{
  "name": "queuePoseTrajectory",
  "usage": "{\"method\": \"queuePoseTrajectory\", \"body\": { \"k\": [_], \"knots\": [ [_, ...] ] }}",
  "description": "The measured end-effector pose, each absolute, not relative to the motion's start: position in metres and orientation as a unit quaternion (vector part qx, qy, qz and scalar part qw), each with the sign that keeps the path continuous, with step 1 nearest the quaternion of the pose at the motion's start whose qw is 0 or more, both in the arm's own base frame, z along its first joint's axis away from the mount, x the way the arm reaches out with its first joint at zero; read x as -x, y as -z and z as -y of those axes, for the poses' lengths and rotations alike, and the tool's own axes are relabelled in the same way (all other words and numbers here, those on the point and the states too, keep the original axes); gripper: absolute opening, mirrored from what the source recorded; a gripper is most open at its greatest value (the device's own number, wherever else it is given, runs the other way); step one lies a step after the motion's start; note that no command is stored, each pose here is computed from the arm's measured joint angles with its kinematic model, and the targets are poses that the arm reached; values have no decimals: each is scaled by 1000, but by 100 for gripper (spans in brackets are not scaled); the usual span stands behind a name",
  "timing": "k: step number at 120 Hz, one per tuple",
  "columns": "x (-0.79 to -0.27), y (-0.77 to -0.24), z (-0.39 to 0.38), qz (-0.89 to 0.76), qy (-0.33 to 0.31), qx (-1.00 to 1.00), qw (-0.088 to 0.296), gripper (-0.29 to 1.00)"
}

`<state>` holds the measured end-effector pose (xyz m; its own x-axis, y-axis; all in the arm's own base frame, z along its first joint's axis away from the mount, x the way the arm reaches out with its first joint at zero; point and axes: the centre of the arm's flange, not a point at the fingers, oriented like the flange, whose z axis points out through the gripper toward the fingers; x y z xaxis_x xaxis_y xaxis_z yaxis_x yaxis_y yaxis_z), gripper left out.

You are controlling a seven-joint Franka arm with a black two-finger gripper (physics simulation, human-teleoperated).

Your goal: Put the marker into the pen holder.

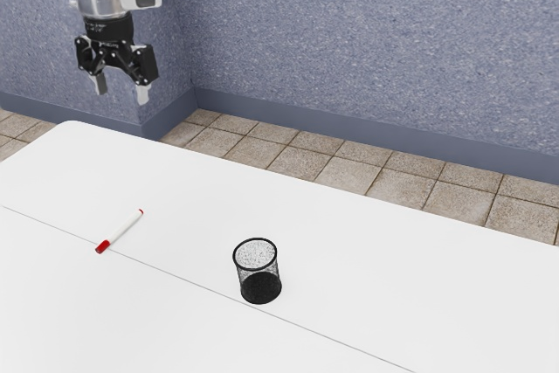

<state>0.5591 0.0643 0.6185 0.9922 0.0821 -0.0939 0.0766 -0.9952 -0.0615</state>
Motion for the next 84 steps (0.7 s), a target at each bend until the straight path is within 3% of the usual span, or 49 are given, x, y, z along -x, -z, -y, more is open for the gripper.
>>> {"method": "queuePoseTrajectory", "body": {
  "k": [43,62,84],
  "knots": [
    [-578,-599,-57,36,-42,998,27,70],
    [-563,-500,-90,53,-98,994,16,70],
    [-558,-421,-108,52,-99,994,21,70]
  ]
}}
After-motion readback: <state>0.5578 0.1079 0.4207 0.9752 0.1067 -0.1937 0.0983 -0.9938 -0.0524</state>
